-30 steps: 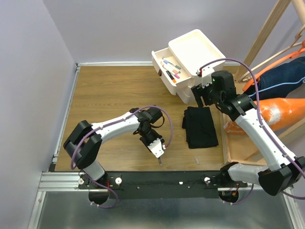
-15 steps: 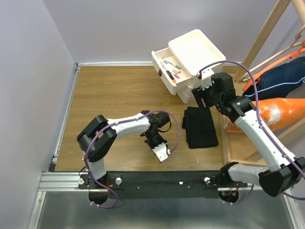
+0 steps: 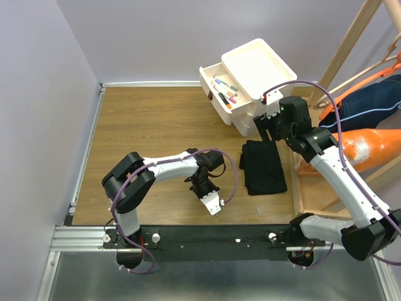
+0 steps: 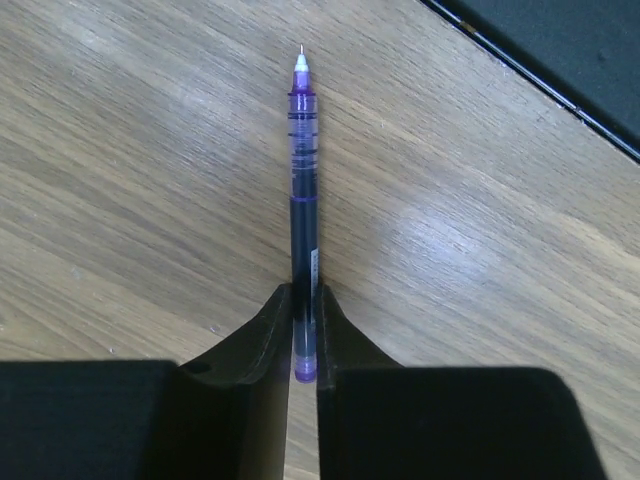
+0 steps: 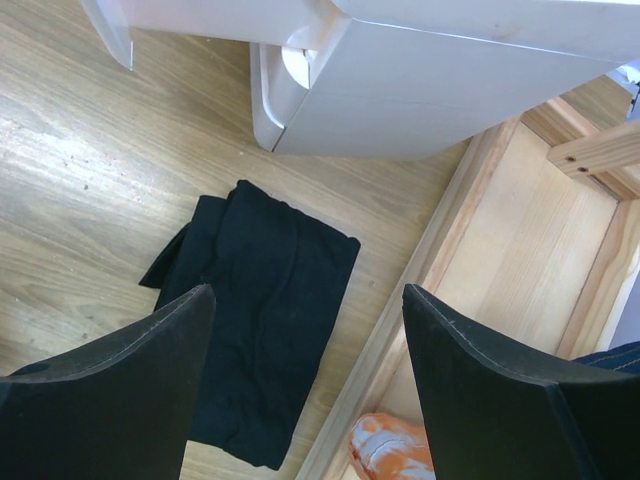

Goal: Sort the stationery into containers
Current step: Pick up the pen from the corner of the board.

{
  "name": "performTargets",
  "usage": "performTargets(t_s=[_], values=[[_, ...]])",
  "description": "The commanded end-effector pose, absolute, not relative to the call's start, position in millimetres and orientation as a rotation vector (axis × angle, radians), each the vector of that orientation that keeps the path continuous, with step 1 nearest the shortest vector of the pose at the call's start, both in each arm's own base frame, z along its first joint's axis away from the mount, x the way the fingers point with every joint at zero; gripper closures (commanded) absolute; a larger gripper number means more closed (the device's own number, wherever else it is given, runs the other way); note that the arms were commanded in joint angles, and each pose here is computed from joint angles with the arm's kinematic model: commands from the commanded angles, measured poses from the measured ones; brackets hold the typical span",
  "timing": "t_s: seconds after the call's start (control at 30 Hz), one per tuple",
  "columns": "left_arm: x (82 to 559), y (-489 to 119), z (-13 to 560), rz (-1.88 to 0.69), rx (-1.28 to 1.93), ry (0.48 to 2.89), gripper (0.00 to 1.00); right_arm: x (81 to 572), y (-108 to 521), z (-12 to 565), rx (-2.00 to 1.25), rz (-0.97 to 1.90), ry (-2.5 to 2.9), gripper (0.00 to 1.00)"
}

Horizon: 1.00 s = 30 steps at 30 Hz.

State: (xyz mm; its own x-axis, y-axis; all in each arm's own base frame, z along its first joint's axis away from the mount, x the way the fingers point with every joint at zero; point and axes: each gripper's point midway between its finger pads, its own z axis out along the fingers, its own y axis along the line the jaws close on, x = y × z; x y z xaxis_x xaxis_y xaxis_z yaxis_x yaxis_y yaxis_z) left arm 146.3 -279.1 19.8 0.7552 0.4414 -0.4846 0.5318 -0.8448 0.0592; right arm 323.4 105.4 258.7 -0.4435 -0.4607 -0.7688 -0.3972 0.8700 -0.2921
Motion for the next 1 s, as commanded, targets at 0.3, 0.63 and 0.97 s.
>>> performTargets(t_s=[0.3, 0.63, 0.97], values=[[135, -300, 107, -0.881, 2.400, 1.375, 1.00, 340, 118, 295, -0.500, 0.008, 2.056, 0.17], [237, -286, 278, -1.076, 1.464, 1.674, 1.00, 359, 221, 396, -0.622, 0.584, 1.847, 0.17], [340, -241, 371, -1.372, 0.624, 1.661, 1.00, 330, 295, 439, -0.764, 1.181, 1.637, 0.19]])
